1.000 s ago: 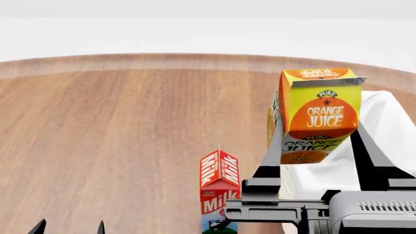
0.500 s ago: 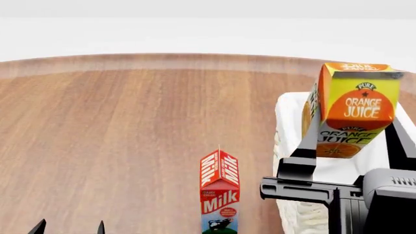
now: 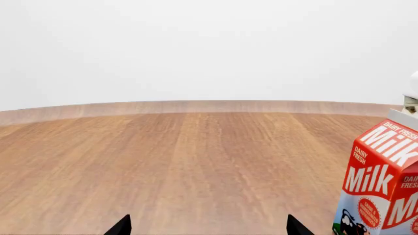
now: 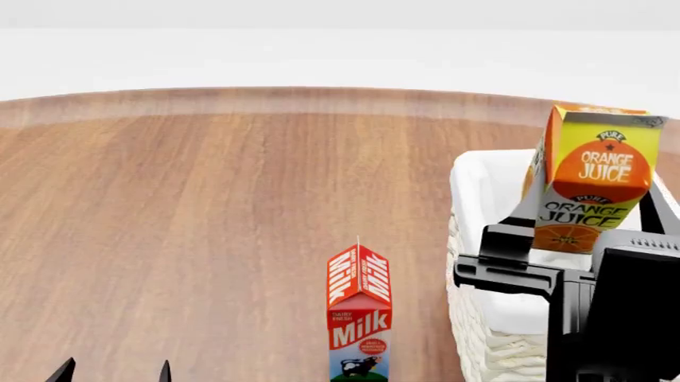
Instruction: Pick up the orange juice, and put it in the basket.
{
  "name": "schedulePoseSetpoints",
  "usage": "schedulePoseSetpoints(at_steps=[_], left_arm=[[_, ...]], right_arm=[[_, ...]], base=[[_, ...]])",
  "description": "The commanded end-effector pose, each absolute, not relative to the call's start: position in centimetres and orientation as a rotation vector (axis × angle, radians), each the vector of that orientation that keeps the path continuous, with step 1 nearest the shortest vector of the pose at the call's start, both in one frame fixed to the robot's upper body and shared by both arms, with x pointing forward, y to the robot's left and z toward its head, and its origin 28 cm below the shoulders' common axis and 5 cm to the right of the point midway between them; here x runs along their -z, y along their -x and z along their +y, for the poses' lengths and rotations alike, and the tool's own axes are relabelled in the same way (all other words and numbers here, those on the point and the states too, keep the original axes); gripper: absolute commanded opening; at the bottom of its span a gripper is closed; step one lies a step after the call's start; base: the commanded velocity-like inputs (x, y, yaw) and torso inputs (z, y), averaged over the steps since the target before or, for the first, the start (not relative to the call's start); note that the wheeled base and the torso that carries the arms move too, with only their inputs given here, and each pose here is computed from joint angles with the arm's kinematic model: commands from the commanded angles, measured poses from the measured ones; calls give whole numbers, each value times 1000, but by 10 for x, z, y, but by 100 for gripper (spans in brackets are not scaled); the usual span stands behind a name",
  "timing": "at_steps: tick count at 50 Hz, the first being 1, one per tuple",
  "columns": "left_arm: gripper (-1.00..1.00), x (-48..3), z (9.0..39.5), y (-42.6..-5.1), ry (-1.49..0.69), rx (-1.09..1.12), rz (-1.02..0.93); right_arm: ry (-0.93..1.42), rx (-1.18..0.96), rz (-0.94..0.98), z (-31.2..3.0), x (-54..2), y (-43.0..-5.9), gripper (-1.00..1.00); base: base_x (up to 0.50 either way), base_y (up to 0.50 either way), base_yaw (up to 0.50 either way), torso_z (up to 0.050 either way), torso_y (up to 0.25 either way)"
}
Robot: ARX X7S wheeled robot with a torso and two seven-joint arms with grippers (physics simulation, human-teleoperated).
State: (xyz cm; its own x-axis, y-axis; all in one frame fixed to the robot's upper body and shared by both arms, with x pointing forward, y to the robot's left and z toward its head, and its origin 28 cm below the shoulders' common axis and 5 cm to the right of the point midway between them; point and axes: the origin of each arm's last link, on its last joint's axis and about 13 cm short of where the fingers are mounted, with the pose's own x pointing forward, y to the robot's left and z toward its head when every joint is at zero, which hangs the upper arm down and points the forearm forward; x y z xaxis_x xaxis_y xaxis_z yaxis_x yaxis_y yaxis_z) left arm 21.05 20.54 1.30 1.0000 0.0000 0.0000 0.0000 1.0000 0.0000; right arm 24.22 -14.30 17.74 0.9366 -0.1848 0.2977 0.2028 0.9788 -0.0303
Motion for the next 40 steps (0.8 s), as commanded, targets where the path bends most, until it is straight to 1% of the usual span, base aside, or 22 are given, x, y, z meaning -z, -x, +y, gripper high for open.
schedulePoseSetpoints(at_steps=[1,27,40], left_arm=[[100,-13,205,-211,0,0,0],[100,-13,205,-211,0,0,0],[100,-13,205,-211,0,0,0]], right_arm=[[115,231,-291,-147,-171,-260,-100],[163,265,-220,-149,-149,-293,-100],[195,282,-200,-150,-148,-308,-100]], base=[[0,0,0,10,0],[0,0,0,0,1],[0,0,0,0,1]])
